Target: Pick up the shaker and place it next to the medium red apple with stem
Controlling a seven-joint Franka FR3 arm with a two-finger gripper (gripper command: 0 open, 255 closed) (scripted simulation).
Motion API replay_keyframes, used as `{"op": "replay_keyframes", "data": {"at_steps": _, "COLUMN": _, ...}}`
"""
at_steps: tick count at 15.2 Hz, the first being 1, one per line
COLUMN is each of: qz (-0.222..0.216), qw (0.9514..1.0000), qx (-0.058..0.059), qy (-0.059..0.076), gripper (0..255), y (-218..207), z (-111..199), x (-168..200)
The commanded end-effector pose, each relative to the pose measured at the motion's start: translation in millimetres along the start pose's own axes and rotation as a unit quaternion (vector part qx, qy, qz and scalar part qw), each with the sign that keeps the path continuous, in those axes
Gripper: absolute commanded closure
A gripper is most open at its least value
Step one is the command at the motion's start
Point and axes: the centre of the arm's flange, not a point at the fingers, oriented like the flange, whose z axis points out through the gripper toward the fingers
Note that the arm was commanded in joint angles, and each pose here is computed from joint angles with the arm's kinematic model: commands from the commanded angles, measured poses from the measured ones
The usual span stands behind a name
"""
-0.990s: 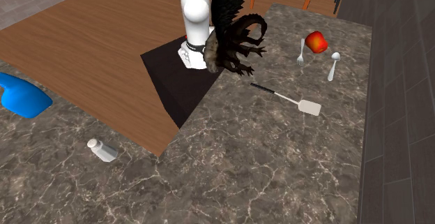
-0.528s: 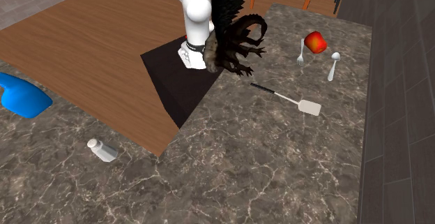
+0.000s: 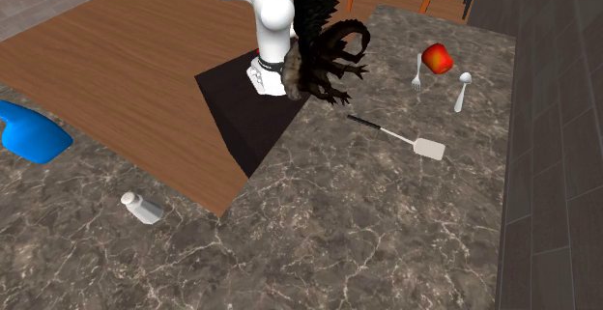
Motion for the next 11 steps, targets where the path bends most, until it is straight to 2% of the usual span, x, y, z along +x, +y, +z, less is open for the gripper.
{"op": "replay_keyframes", "data": {"at_steps": 1, "qz": -0.008, "qw": 1.0, "qx": -0.002, "qy": 0.001, "gripper": 255, "y": -1, "z": -11, "x": -5}}
{"op": "replay_keyframes", "data": {"at_steps": 11, "qz": -0.008, "qw": 1.0, "qx": -0.002, "qy": 0.001, "gripper": 255, "y": 6, "z": -62, "x": -14}}
